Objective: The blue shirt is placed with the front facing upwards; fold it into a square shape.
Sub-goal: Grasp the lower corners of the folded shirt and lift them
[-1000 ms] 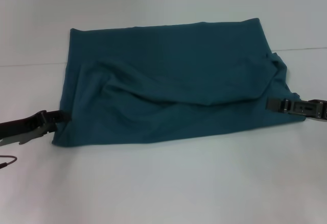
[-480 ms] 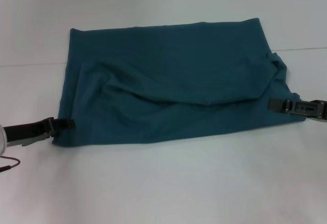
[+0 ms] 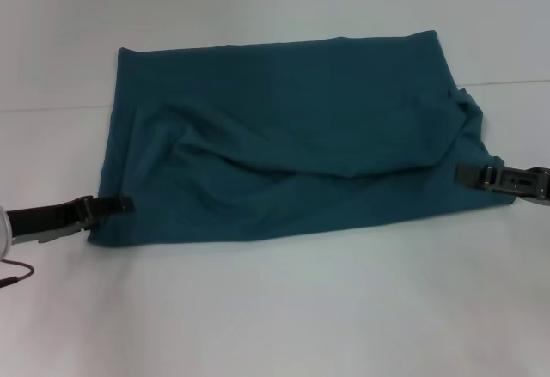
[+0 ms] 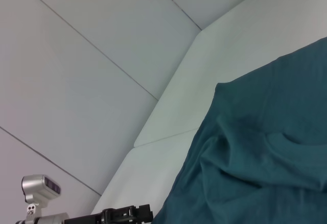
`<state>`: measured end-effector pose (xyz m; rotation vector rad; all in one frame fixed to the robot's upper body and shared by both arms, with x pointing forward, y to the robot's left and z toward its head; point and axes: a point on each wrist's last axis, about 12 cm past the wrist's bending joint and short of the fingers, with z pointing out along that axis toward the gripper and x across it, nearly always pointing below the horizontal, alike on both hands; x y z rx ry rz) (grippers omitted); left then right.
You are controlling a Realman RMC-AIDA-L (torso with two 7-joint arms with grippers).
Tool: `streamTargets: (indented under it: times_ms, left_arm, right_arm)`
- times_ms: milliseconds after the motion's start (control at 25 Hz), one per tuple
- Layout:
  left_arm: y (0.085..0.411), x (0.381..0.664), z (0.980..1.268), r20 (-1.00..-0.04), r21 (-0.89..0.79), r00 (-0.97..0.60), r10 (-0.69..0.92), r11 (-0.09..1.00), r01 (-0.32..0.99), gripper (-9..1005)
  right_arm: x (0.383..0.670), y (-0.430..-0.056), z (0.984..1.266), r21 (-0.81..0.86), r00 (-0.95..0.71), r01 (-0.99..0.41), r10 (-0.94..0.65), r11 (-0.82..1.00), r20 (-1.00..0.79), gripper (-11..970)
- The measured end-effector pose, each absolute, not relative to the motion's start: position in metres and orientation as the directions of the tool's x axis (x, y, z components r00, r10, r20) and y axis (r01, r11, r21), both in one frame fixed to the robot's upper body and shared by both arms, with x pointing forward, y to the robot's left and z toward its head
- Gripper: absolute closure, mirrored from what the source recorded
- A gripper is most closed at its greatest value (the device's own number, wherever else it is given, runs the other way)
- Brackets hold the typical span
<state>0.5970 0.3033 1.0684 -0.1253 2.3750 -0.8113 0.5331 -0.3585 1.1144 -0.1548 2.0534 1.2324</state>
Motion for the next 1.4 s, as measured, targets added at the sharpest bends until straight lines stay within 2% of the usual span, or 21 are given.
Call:
streamTargets:
  times_ms: [240,880,1400]
  left_arm:
    - [0.304,0.596,1.067,-0.532,-0.575,-0.802,-0.273,0.812,0.105,75]
    - [0.294,0.596,1.066,-0.526,-0.574,-0.818,-0.233,0.807,0.139,77]
    - [0.285,0.604,1.071,-0.534,-0.554,-0.821,-0.203,0.818,0.158,136]
  right_arm:
    - [0.533,-0.359,1.114,0.720,-0.729,-0.442,0.254,0.535,-0.635,153]
    - [0.532,-0.359,1.114,0.722,-0.729,-0.440,0.257,0.533,-0.634,152]
    - [0.531,-0.362,1.113,0.731,-0.725,-0.427,0.282,0.532,-0.629,153]
